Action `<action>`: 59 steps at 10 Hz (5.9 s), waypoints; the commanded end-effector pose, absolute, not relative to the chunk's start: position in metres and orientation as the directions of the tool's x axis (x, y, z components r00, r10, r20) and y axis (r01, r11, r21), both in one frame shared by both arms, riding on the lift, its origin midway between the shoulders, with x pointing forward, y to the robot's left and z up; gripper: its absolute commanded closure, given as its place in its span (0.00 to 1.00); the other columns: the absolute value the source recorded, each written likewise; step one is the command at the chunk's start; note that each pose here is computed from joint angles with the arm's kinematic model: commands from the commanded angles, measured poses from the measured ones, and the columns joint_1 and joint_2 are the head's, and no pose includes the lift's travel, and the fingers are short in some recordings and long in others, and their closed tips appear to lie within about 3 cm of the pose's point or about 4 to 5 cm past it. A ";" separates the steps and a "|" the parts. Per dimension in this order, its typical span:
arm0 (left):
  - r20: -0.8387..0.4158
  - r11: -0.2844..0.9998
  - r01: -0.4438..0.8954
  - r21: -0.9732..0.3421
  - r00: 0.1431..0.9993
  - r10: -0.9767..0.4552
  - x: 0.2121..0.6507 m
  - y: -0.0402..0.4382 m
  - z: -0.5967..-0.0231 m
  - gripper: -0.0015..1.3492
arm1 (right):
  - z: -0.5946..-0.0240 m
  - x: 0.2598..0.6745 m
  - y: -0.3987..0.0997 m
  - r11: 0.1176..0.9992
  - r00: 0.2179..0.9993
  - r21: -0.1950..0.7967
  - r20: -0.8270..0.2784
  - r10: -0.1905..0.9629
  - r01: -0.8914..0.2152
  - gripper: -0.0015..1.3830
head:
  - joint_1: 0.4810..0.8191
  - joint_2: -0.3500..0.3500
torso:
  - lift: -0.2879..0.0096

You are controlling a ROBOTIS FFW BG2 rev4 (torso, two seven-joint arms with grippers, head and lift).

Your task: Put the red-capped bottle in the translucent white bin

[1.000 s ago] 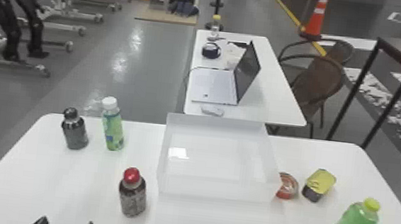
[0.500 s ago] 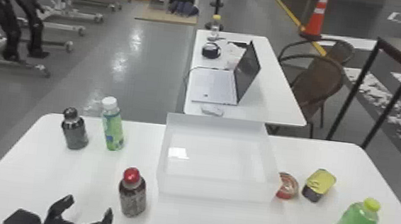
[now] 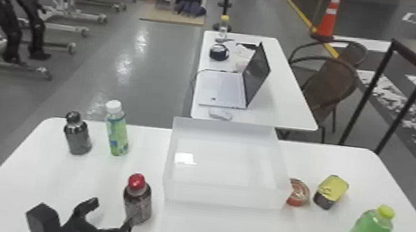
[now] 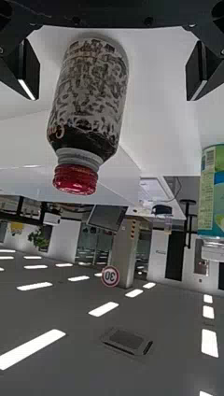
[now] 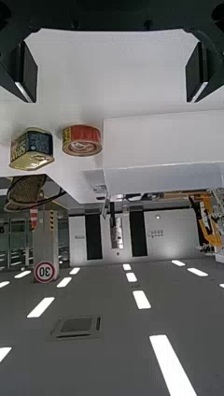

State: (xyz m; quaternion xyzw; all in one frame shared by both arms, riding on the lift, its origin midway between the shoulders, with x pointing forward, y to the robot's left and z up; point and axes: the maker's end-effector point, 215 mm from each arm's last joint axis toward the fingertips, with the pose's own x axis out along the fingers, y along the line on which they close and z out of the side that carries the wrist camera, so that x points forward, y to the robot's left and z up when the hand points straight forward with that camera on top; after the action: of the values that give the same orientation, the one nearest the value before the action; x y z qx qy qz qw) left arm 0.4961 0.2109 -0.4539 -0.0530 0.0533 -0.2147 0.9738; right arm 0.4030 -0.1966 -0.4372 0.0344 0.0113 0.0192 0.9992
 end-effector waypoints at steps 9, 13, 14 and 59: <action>-0.085 0.850 0.518 -0.095 0.847 -0.525 0.539 0.172 -0.464 0.10 | -0.439 0.406 -0.196 0.997 0.999 0.071 -0.020 0.040 -0.038 0.07 | 0.20 0.50 | 0.63; -0.076 0.869 0.493 -0.044 0.866 -0.495 0.550 0.180 -0.461 0.65 | -0.439 0.406 -0.197 0.997 0.999 0.072 -0.017 0.039 -0.037 0.07 | 0.20 0.50 | 0.63; -0.077 0.869 0.493 -0.039 0.865 -0.495 0.550 0.180 -0.462 0.67 | -0.441 0.406 -0.197 0.996 0.999 0.077 -0.020 0.036 -0.034 0.07 | 0.20 0.50 | 0.63; -0.023 0.994 -0.112 -0.019 0.994 0.111 0.402 0.318 -0.425 0.13 | -0.441 0.382 -0.211 0.997 0.999 0.076 -0.037 -0.001 0.004 0.08 | 0.20 0.50 | 0.63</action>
State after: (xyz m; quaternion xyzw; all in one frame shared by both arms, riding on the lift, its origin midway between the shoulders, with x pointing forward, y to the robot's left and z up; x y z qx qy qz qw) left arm 0.4019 0.3182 -0.4249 -0.0098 0.0108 0.0561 0.9983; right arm 0.3822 -0.2115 -0.4405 0.0379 0.0181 -0.0010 0.9991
